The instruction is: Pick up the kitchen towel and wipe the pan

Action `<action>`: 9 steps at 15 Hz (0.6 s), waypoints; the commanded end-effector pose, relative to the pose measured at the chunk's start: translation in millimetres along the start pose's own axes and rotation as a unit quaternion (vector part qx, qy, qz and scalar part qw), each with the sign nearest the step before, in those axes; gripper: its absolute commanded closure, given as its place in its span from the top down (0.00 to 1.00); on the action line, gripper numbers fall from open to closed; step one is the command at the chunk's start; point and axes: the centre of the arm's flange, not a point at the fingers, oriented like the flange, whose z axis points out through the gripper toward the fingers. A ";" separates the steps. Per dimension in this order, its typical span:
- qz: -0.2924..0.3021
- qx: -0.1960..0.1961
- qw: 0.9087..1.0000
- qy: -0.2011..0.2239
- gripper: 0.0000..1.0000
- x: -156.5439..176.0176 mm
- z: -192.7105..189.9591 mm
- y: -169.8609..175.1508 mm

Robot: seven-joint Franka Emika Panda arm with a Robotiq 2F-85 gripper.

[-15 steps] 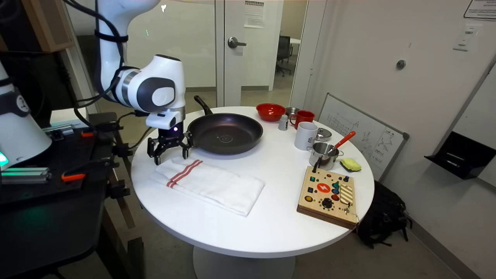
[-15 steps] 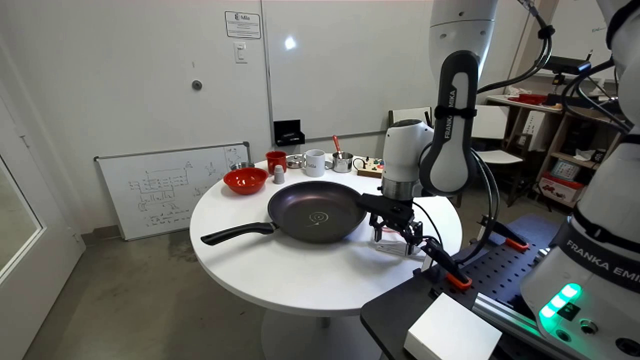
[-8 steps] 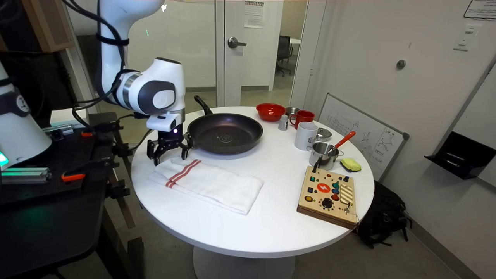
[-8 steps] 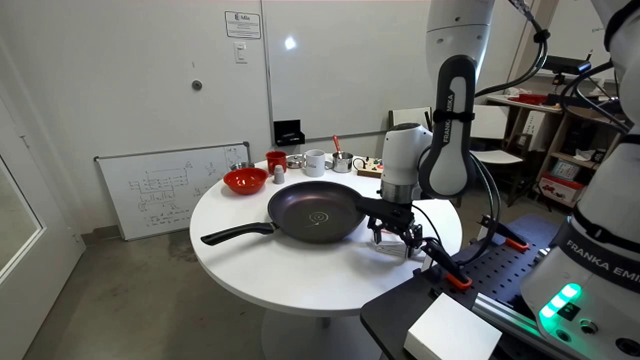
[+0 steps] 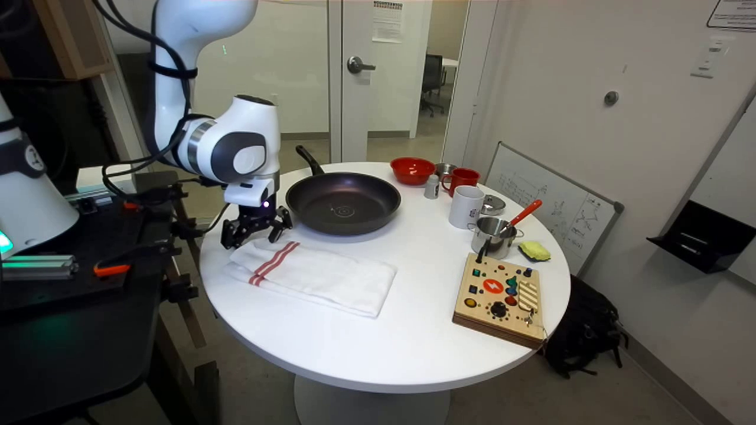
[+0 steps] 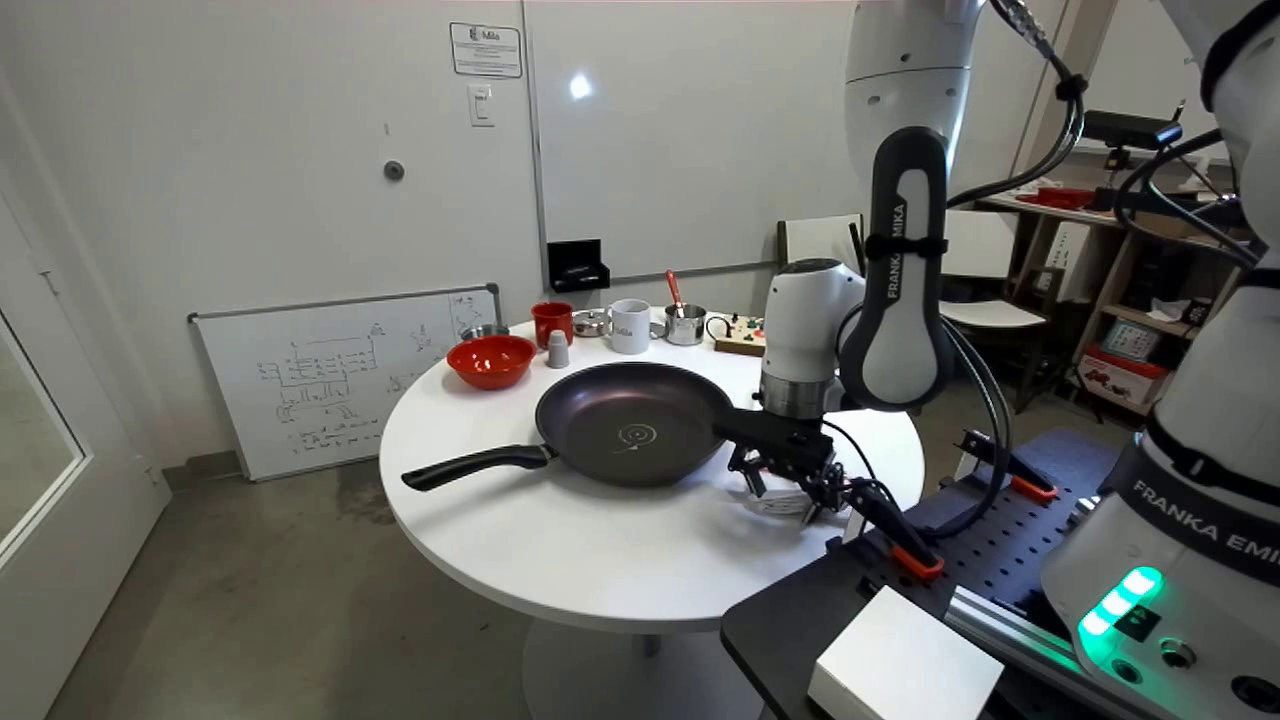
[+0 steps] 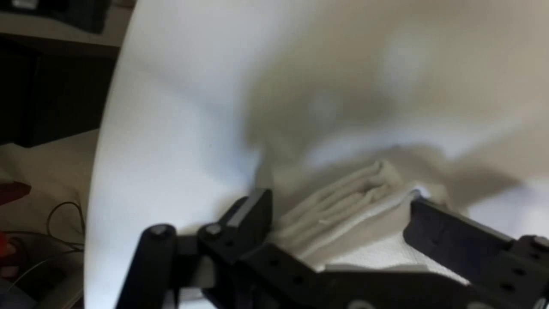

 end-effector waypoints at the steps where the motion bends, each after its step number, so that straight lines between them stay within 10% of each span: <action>1: -0.030 -0.004 1.000 -0.009 0.52 -2.0 19.3 3.9; 9: -0.066 -0.022 0.998 0.010 0.01 -7.7 2.1 -3.0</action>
